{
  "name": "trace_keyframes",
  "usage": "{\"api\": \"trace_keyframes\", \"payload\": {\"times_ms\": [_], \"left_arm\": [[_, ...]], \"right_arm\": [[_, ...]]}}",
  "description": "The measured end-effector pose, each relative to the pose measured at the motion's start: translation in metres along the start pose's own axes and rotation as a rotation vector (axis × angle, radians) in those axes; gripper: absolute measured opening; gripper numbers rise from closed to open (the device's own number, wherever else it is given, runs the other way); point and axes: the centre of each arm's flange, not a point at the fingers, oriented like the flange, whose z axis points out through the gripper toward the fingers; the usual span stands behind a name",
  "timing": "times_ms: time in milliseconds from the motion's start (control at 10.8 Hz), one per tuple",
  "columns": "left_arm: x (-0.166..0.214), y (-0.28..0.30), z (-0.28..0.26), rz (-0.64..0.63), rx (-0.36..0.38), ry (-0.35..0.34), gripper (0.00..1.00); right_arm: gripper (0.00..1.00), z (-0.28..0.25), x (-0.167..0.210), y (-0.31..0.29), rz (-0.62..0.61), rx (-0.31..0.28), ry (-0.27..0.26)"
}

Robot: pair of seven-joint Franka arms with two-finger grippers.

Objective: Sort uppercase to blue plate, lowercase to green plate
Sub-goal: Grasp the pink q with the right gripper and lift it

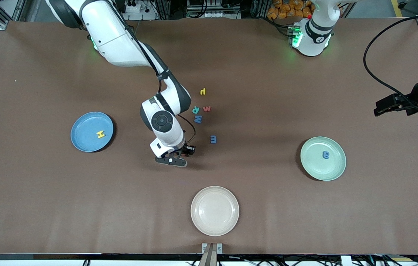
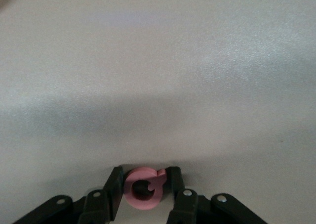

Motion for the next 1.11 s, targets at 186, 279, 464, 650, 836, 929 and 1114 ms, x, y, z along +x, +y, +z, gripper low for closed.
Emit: {"api": "trace_keyframes", "payload": {"times_ms": [186, 279, 464, 650, 836, 929, 1114], "left_arm": [[-0.0007, 0.0069, -0.0002, 0.012, 0.001, 0.000, 1.00], [-0.0008, 0.0079, -0.0004, 0.014, 0.003, 0.001, 1.00], [-0.0009, 0.0075, -0.0005, 0.013, 0.004, 0.001, 1.00], [-0.0013, 0.0074, -0.0014, 0.013, 0.004, 0.002, 1.00], [-0.0016, 0.0073, -0.0021, 0.013, 0.005, 0.004, 1.00], [-0.0016, 0.0069, -0.0020, 0.012, 0.005, 0.003, 1.00], [-0.0015, 0.0054, -0.0020, 0.010, 0.005, 0.003, 1.00]], "right_arm": [[0.39, -0.0002, 0.0000, -0.0002, 0.000, 0.000, -0.001], [0.39, -0.0003, 0.0000, -0.0002, 0.000, -0.001, -0.001], [0.39, -0.0003, 0.0000, -0.0002, -0.001, -0.001, -0.001], [0.39, -0.0004, 0.0001, -0.0002, -0.002, -0.001, -0.001], [0.39, -0.0006, 0.0002, -0.0003, -0.002, -0.002, -0.003], [0.39, -0.0013, 0.0004, -0.0003, -0.009, -0.008, -0.009], [0.39, -0.0064, 0.0057, 0.0027, -0.061, -0.032, -0.036]]}}
